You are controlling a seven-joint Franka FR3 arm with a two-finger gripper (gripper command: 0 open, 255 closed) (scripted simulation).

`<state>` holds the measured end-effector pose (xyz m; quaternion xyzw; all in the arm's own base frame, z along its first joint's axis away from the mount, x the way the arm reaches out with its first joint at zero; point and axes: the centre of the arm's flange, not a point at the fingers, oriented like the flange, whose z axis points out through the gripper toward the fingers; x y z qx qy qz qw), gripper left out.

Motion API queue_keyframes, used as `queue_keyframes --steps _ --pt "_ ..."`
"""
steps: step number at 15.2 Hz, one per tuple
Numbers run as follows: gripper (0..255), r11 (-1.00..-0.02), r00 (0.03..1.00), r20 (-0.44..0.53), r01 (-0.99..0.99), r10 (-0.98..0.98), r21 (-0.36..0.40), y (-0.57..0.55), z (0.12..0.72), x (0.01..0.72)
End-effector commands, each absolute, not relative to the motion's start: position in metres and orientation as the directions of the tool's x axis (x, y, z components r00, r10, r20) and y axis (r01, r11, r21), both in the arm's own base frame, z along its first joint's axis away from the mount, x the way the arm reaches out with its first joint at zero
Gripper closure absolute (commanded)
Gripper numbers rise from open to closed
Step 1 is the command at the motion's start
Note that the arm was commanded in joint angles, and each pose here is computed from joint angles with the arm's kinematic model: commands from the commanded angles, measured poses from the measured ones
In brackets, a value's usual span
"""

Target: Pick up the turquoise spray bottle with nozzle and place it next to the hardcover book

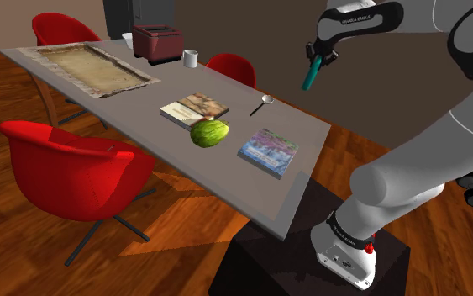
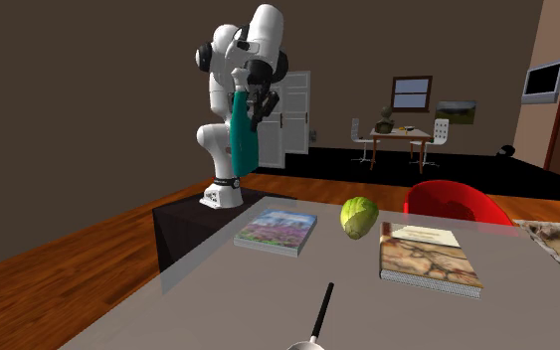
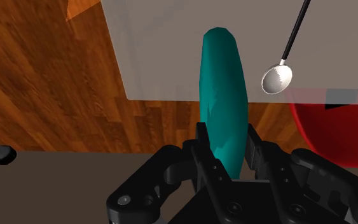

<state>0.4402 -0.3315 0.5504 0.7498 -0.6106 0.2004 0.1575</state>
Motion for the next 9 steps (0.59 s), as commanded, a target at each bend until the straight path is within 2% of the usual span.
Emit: queue_keyframes --steps 1,7,9 --pt "255 -0.205 0.174 0.493 -0.979 -0.853 -0.009 -0.332 0.560 0.440" --pt "255 -0.205 0.174 0.493 -0.979 -0.853 -0.009 -0.332 0.590 0.440" --pt "255 -0.205 0.174 0.493 -0.979 -0.853 -0.009 -0.318 0.591 0.463"
